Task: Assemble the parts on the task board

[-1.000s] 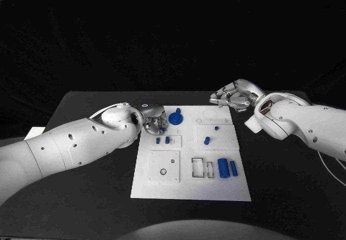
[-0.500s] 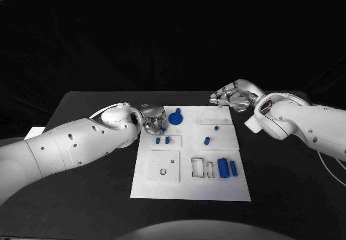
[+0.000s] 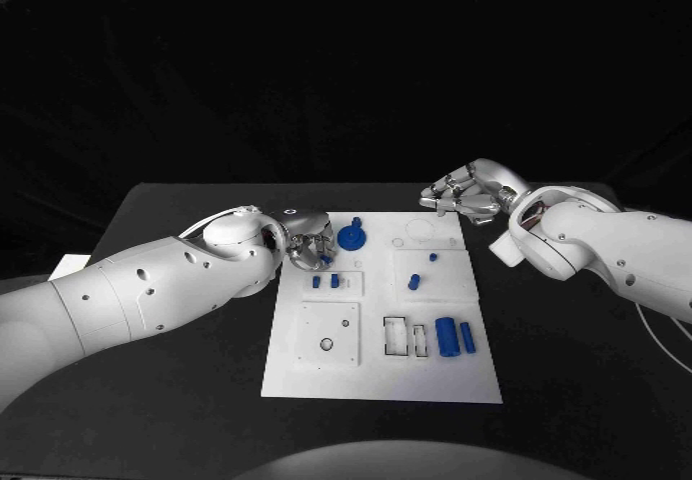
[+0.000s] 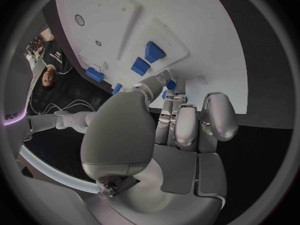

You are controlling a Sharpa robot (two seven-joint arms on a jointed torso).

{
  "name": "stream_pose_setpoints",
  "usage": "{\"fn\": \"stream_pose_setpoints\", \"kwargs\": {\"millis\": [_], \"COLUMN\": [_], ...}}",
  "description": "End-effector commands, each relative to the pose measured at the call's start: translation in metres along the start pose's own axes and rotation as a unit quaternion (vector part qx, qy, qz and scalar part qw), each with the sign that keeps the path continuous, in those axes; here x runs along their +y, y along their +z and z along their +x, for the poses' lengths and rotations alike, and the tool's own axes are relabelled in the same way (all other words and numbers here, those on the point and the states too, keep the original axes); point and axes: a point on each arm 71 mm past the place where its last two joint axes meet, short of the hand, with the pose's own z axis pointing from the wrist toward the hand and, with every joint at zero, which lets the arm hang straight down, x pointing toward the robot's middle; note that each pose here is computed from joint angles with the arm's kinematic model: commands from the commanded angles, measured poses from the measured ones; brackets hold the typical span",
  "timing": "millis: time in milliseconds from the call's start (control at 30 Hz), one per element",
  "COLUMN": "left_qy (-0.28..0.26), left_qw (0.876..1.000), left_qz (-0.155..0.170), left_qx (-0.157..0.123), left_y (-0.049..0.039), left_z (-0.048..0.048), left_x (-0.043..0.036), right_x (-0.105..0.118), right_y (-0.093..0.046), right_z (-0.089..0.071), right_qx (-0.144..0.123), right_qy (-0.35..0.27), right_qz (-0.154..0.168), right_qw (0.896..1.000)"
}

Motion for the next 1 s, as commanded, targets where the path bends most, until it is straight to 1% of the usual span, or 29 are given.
{"fn": "stream_pose_setpoints", "kwargs": {"millis": [33, 1000], "left_qy": [-0.004, -0.004], "left_qw": [1.0, 1.0], "left_qz": [0.011, 0.012], "left_qx": [-0.002, -0.003], "left_y": [0.0008, 0.0006], "left_z": [-0.0001, -0.0002], "left_x": [-0.0047, -0.0056], "right_x": [0.0009, -0.0002], "right_y": [0.0001, 0.0], "right_z": [0.0011, 0.0], "right_qx": [0.003, 0.002], "right_qy": [0.0, -0.001], "right_qz": [-0.005, -0.004], "right_qw": [1.0, 1.0]}}
